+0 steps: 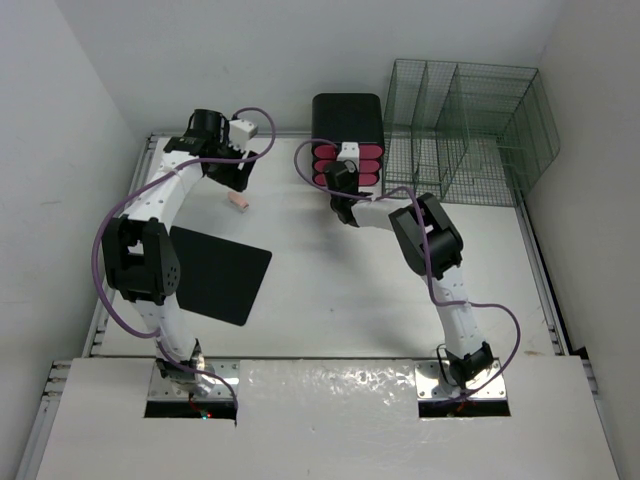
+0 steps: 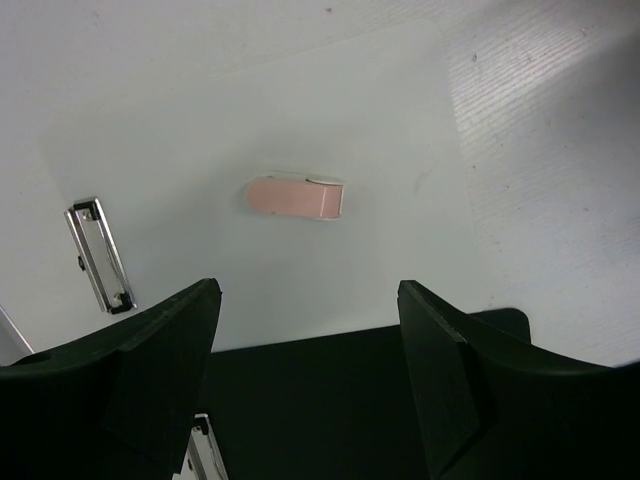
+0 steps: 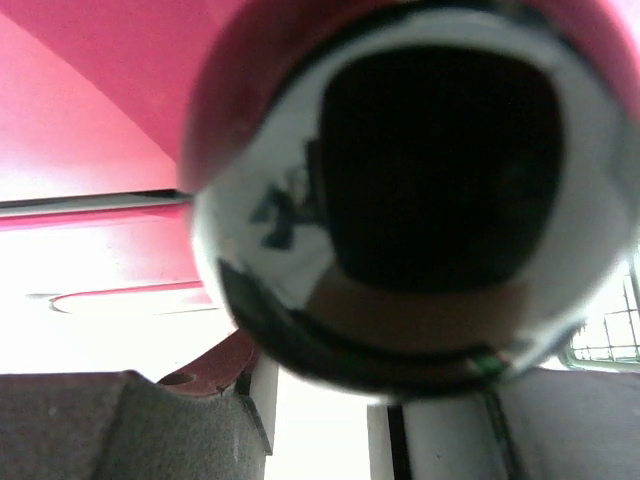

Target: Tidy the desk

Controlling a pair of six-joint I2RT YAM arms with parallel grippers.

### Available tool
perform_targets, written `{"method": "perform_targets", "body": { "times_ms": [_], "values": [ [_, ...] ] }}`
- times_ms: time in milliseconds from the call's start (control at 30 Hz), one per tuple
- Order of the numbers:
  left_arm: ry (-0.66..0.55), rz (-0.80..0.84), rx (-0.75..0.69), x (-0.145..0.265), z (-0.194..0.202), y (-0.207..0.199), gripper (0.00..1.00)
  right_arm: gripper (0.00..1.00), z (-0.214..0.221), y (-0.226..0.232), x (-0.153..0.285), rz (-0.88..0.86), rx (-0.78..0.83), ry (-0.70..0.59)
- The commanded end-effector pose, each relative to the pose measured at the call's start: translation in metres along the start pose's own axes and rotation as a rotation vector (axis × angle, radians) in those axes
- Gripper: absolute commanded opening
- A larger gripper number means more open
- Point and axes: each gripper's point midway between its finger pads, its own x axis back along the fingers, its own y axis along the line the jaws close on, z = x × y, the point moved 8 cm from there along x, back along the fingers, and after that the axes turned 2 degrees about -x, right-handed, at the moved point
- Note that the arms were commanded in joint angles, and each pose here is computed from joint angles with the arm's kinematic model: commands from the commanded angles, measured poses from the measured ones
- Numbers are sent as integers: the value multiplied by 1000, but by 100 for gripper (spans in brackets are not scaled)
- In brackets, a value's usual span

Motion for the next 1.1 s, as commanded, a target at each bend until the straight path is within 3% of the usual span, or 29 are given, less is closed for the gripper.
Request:
{"method": "perform_targets", "body": {
  "times_ms": [0, 67, 167, 233, 467, 700, 833, 1067],
  "values": [
    [-26, 25, -10, -1, 0, 3, 70, 6, -22, 3, 5, -45, -94, -68],
    [-11, 55, -12, -10, 4, 0, 70, 0, -19, 0, 15, -87, -125, -72],
    [18, 83, -2, -27, 10, -1, 72, 0, -7, -3, 27, -141, -151, -38],
    [53, 86, 4, -42, 14, 0, 79, 0, -1, -7, 37, -165, -160, -16],
    [100, -41, 65, -76, 15, 17, 81, 0, 16, -19, 64, -217, -185, 29],
    [-19, -110, 194, -81, 9, 17, 80, 0, 33, -31, 84, -251, -203, 56],
    [38, -102, 206, -95, 15, 17, 80, 42, 43, -30, 88, -285, -163, 126],
    [93, -104, 208, -102, 27, 15, 78, 58, 47, -43, 103, -273, -151, 165]
  ]
}}
